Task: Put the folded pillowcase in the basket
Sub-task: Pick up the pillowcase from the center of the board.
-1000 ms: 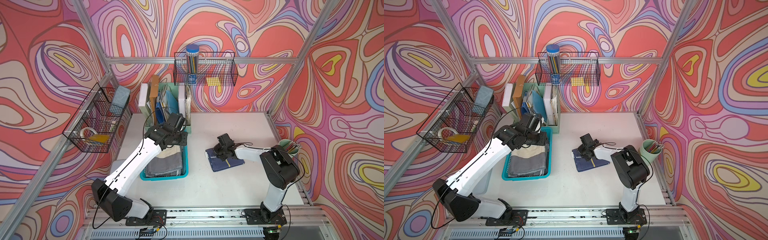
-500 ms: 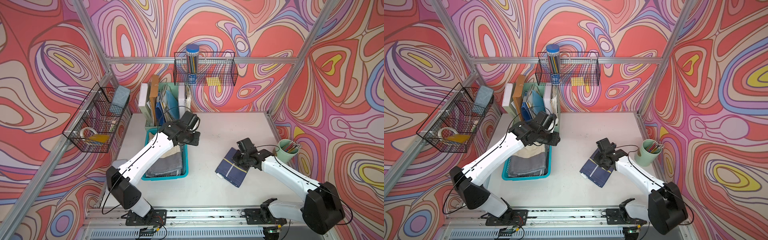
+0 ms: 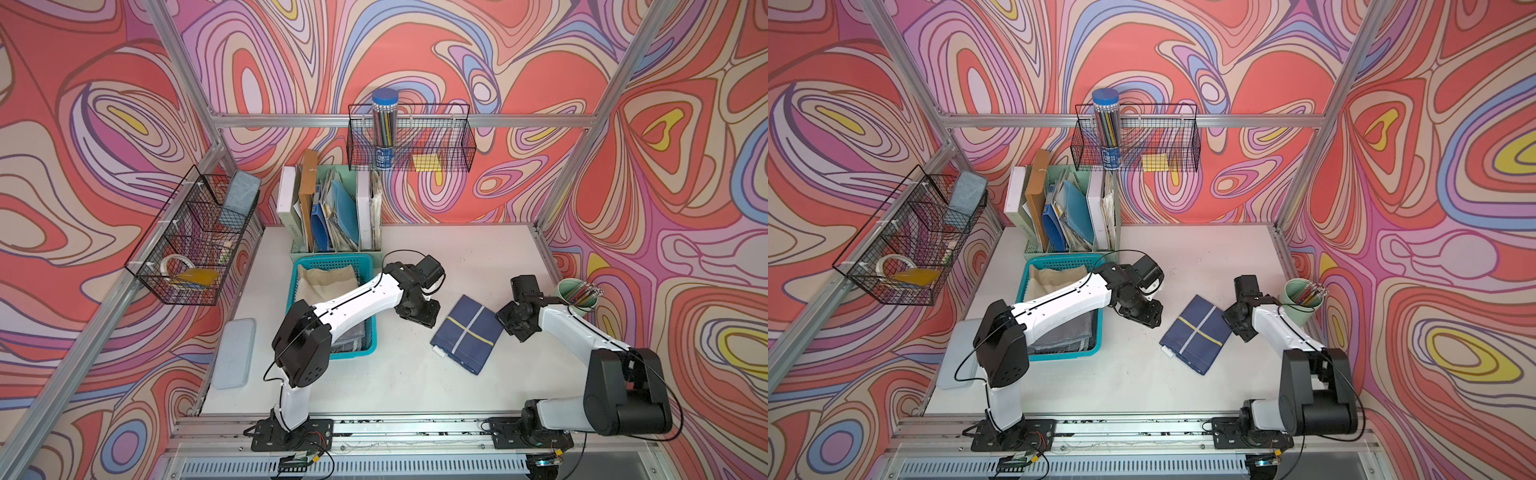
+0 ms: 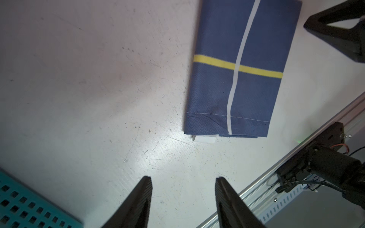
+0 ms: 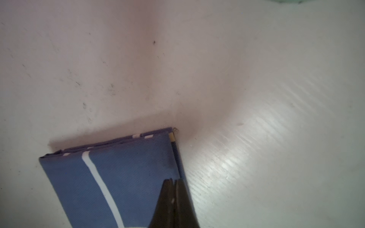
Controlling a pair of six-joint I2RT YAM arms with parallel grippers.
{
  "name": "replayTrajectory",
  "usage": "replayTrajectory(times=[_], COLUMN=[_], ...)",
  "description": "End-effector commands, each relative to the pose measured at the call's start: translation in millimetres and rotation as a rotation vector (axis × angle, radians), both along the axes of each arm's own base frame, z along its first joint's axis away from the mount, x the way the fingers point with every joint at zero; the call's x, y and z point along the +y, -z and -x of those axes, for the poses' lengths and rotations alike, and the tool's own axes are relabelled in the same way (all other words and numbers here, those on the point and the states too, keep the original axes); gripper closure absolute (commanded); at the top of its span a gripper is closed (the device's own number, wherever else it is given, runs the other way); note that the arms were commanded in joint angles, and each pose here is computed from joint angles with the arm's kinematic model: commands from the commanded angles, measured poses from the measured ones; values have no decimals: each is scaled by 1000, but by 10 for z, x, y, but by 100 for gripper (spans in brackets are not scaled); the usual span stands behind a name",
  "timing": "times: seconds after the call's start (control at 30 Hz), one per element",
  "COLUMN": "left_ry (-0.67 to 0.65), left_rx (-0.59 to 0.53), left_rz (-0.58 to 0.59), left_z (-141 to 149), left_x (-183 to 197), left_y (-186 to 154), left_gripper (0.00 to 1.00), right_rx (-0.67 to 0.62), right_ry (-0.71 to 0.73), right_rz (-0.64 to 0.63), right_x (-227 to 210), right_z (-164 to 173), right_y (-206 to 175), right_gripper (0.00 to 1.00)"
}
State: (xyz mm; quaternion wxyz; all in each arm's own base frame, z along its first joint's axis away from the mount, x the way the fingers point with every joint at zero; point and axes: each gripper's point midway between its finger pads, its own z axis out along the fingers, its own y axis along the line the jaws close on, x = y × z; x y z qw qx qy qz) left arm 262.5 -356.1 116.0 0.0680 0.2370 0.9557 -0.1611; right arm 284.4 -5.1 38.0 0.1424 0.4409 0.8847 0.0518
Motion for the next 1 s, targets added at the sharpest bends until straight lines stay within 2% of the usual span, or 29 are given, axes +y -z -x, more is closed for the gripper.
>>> replayTrajectory(times=[0.0, 0.17, 0.33, 0.47, 0.57, 0.83, 0.97], left_ry=[-6, -27, -47, -71, -108, -178, -184], left_rx=[45, 98, 106, 167, 141, 278, 320], left_rz=[25, 5, 47, 105, 168, 267, 320], left_z=[58, 111, 106, 147, 80, 177, 272], left_x=[-105, -90, -158, -267, -314, -421, -495], left_y=[151, 482, 724, 800, 800, 1009, 996], left_gripper=[39, 36, 33, 33, 33, 45, 56], right_rx=[-1, 16, 9, 1, -1, -11, -14], right_ry=[-61, -125, -168, -186, -205, -203, -204], right_rz=[-25, -42, -50, -56, -61, -111, -114], right_x=[68, 129, 175, 201, 232, 327, 338], right_z=[-49, -162, -333, -381, -378, -373, -374], right_y=[144, 316, 375, 342, 343, 378, 360], right_gripper=[100, 100, 100, 100, 100, 100, 100])
